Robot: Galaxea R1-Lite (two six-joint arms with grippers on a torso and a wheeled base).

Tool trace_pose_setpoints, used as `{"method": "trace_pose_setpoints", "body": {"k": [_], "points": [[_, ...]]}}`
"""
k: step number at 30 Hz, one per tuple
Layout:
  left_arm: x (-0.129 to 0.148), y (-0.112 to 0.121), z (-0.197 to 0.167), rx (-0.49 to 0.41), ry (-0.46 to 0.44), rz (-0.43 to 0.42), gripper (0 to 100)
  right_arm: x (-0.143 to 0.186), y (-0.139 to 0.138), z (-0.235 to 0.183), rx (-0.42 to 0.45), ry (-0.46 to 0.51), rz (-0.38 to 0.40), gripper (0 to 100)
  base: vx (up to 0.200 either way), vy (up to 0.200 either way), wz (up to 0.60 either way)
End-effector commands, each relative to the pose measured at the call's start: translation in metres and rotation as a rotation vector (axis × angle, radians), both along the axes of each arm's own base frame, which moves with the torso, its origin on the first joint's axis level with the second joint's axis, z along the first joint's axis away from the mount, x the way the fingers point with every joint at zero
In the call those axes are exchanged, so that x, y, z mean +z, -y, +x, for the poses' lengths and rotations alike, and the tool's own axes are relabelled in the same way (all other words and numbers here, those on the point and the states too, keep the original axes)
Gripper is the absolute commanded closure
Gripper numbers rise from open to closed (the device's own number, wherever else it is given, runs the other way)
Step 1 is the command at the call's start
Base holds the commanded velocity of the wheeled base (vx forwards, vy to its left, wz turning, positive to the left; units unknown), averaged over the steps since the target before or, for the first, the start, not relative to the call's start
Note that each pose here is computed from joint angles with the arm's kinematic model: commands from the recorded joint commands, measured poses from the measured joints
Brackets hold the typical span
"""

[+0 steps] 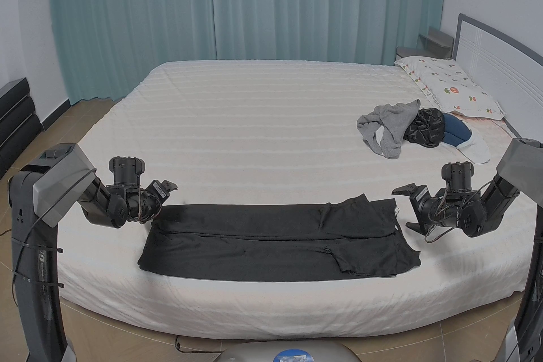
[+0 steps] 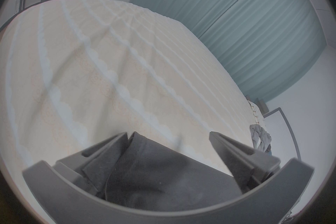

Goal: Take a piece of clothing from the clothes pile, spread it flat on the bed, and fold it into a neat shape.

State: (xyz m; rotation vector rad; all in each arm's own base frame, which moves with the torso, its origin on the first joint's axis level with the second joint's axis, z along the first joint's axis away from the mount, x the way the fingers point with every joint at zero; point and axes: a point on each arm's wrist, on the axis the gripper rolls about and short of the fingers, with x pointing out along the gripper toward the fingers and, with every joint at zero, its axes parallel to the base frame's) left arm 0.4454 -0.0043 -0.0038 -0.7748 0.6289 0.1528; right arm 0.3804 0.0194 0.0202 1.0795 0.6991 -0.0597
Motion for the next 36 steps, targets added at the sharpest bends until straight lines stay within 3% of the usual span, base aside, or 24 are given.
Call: {"method": "trace_pose_setpoints", "body": {"k": [1, 20, 21, 26, 36], "points": [[-0.021, -0.001, 0.005, 0.008, -0.031, 0.004, 100, -0.007, 0.006, -0.002, -0.014, -0.023, 0.007, 0, 0.0, 0.0, 0.0], [-0.017, -0.009, 0.008, 0.052, -0.01, 0.019, 100, -0.015, 0.006, -0.012, -0.012, -0.038, 0.005, 0, 0.0, 0.0, 0.0], [-0.016, -0.009, 0.008, 0.052, -0.01, 0.019, 0, -0.016, 0.005, -0.013, -0.01, -0.035, 0.005, 0, 0.0, 0.0, 0.0], [-0.015, -0.01, 0.006, 0.054, -0.015, 0.018, 0, -0.018, 0.004, -0.017, -0.005, -0.03, 0.005, 0, 0.0, 0.0, 0.0], [0.02, -0.028, -0.007, 0.106, 0.034, -0.002, 0, -0.016, 0.006, -0.022, -0.001, -0.021, 0.037, 0, 0.0, 0.0, 0.0]]}}
